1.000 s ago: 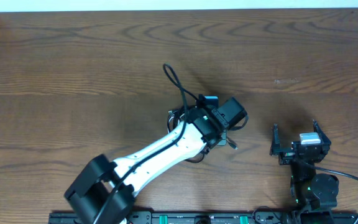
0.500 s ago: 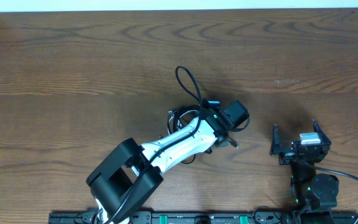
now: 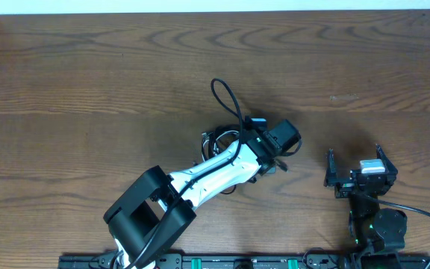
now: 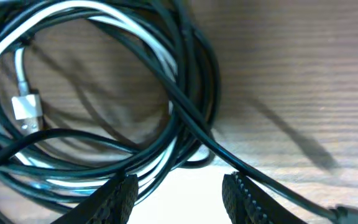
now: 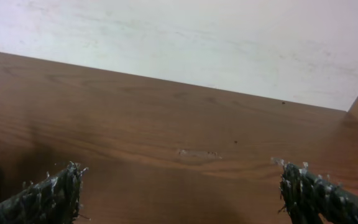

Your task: Untangle cables

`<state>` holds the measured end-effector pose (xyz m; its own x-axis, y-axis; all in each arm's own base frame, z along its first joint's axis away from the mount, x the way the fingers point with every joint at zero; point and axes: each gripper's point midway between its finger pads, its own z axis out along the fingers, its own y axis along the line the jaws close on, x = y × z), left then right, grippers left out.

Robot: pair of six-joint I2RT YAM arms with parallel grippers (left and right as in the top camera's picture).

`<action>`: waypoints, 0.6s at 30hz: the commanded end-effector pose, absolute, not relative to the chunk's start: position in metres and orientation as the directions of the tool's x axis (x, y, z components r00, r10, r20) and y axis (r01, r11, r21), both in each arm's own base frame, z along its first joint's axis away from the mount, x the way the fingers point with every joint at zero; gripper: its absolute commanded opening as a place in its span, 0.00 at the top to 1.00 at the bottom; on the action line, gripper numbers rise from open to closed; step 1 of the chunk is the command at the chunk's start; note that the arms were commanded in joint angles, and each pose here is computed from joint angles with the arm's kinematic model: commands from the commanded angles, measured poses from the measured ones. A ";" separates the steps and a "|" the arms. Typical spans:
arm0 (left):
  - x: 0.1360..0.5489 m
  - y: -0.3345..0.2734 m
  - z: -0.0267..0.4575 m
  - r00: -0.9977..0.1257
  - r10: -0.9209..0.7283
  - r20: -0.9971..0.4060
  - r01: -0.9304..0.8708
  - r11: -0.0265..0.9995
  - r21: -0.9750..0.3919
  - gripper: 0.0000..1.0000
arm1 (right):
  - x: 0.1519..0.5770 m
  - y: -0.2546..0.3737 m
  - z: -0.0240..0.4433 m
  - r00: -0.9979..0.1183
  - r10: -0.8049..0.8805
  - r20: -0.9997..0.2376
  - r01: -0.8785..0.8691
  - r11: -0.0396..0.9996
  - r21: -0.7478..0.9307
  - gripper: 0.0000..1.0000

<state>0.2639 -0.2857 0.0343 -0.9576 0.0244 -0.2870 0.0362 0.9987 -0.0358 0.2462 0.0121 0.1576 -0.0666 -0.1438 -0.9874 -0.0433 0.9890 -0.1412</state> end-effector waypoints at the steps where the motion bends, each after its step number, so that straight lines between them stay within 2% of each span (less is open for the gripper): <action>1: 0.270 -0.286 0.034 -0.948 0.010 -0.317 0.020 0.999 -0.029 0.50 | 0.246 0.014 0.157 -0.066 -0.134 -0.989 -0.052 0.990 -0.130 0.01; 18: 0.277 -0.283 0.036 -0.935 0.006 -0.356 0.011 1.000 -0.011 0.50 | 0.246 0.014 0.157 -0.066 -0.134 -0.989 -0.052 0.990 -0.130 0.01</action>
